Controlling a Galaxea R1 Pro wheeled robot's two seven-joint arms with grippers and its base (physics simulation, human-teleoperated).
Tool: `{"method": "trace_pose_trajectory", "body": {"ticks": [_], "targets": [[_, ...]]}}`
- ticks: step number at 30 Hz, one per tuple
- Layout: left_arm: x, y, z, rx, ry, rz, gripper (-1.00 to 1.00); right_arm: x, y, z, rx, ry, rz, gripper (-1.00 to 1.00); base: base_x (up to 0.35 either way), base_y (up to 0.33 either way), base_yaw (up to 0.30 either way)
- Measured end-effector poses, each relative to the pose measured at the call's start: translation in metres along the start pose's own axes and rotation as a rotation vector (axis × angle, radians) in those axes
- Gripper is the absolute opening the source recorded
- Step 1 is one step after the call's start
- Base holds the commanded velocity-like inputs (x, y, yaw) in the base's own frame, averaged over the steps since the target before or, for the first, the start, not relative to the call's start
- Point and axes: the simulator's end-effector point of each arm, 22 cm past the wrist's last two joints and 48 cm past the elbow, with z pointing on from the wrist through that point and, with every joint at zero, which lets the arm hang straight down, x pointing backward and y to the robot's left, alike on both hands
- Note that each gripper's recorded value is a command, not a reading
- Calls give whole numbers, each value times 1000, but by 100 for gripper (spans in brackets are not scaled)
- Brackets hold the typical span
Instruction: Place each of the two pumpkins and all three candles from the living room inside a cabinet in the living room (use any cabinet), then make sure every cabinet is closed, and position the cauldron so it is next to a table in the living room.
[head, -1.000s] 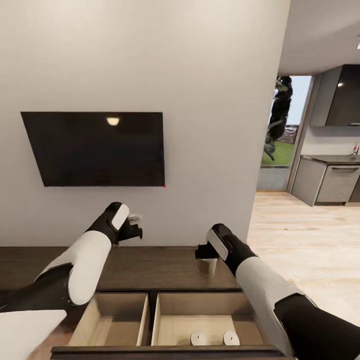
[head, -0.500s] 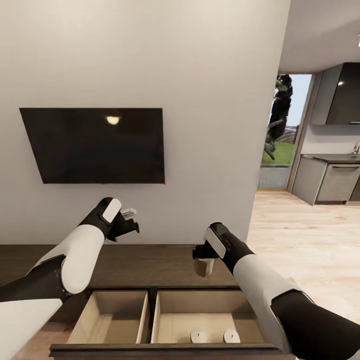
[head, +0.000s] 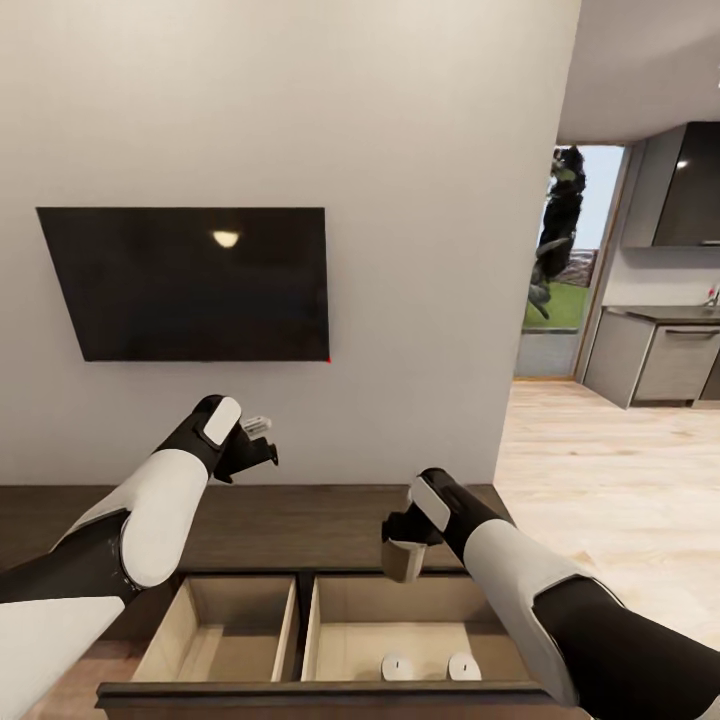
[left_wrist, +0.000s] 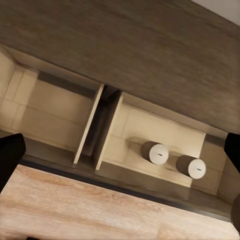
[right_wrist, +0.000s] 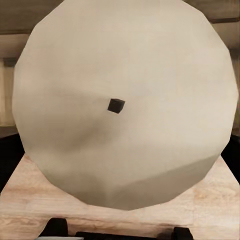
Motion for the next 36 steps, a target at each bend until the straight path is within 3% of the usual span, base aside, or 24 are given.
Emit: {"method": "trace_pose_trajectory", "body": {"ticks": [5, 18, 36], "targets": [[3, 3, 7, -1, -1, -1, 100, 0, -3, 9, 8, -22, 7, -100, 0, 0, 39], [14, 8, 26, -1, 0, -1, 100, 4, -10, 34, 17, -65, 29, -100, 0, 0, 231], [31, 15, 54, 0, 1, 0, 100, 18, -14, 63, 13, -66, 31, -100, 0, 0, 11]]}}
